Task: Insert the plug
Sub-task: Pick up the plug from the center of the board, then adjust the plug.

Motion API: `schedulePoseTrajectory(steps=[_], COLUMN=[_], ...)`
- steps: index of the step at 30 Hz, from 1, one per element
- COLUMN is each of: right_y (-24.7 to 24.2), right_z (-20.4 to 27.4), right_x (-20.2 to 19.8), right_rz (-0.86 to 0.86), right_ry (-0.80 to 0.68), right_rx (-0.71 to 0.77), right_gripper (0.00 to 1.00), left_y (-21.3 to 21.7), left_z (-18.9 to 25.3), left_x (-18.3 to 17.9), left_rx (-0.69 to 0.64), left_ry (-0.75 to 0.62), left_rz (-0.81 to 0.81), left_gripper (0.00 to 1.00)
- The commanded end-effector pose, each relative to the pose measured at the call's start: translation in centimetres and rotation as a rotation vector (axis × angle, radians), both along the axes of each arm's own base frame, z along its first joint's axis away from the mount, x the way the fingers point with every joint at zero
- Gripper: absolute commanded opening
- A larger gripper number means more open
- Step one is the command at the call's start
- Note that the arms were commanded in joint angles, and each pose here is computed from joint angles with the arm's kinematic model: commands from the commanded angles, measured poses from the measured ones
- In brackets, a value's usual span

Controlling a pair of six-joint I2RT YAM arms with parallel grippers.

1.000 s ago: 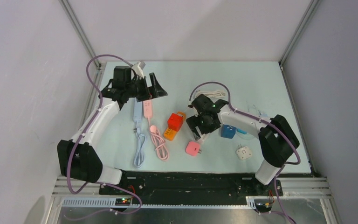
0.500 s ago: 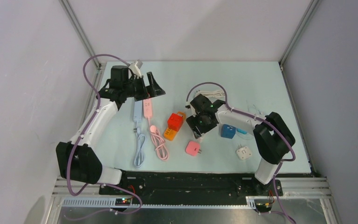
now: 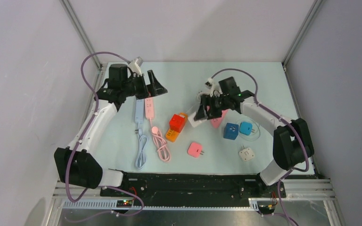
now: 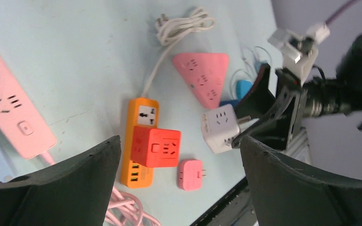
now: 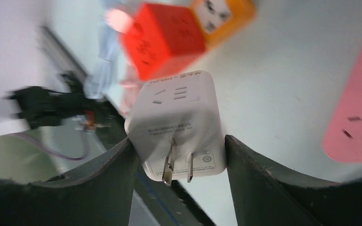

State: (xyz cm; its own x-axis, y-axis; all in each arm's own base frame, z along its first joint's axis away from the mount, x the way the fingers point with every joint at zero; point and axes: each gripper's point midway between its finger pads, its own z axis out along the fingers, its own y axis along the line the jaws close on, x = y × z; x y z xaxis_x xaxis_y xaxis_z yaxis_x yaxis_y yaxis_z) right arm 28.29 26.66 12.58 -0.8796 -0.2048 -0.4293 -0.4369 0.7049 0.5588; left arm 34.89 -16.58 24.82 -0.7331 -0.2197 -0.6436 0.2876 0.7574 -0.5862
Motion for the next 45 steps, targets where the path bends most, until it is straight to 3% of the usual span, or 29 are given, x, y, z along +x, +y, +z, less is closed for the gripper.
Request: schedulePoseTrajectory(steps=[1, 6, 11, 12, 13, 14, 15, 19, 28, 35, 39, 42, 44, 45], right_y=[3.1, 4.6, 5.8, 6.2, 6.2, 6.5, 6.6, 6.7, 7.3, 7.4, 7.9, 8.3, 8.5, 8.6], right_z=[10.3, 16.8, 20.8, 21.2, 22.1, 22.3, 22.7, 23.1, 22.1, 21.4, 20.8, 20.5, 20.4, 20.3], right_x=[-0.7, -1.6, -3.3, -3.7, -4.2, -4.6, -4.8, -5.3, -5.1, -5.4, -5.3, -5.0, -4.8, -4.6], right_rz=[0.1, 0.229, 0.371, 0.371, 0.427, 0.425, 0.475, 0.471, 0.471, 0.488, 0.482, 0.472, 0.459, 0.438], right_ry=[0.062, 0.106, 0.078, 0.142, 0.085, 0.16, 0.099, 0.25, 0.266, 0.276, 0.296, 0.283, 0.276, 0.297], right_rx=[0.468, 0.713, 0.837, 0.849, 0.879, 0.888, 0.919, 0.994, 0.991, 0.958, 0.938, 0.935, 0.929, 0.92], right_gripper=[0.0, 0.0, 0.0, 0.0, 0.0, 0.0, 0.0, 0.0, 0.0, 0.0, 0.0, 0.0, 0.0, 0.0], left_y=[-1.6, -4.6, -7.2, -7.7, -8.0, -8.2, -8.2, -8.3, -7.9, -8.2, -8.3, -8.3, -8.3, -8.3], left_z=[6.3, 10.0, 10.3, 10.0, 10.0, 9.8, 9.8, 10.5, 9.2, 8.3, 8.1, 7.9, 7.7, 7.6], left_x=[-1.2, -4.3, -7.4, -7.9, -8.5, -8.9, -9.1, -10.7, -12.4, -11.3, -10.8, -10.9, -11.0, -11.0], left_rx=[-0.102, -0.233, -0.319, -0.33, -0.346, -0.352, -0.358, -0.39, -0.4, -0.408, -0.412, -0.414, -0.414, -0.415], left_ry=[-0.128, -0.142, -0.074, -0.054, -0.045, -0.032, -0.031, -0.032, -0.004, 0.067, 0.095, 0.105, 0.111, 0.115], left_rz=[-0.122, -0.341, -0.527, -0.561, -0.599, -0.613, -0.628, -0.7, -0.717, -0.678, -0.659, -0.658, -0.654, -0.654], left_gripper=[1.0, 1.0, 1.0, 1.0, 1.0, 1.0, 1.0, 0.97, 0.85, 0.75, 0.79, 0.77, 0.7, 0.6])
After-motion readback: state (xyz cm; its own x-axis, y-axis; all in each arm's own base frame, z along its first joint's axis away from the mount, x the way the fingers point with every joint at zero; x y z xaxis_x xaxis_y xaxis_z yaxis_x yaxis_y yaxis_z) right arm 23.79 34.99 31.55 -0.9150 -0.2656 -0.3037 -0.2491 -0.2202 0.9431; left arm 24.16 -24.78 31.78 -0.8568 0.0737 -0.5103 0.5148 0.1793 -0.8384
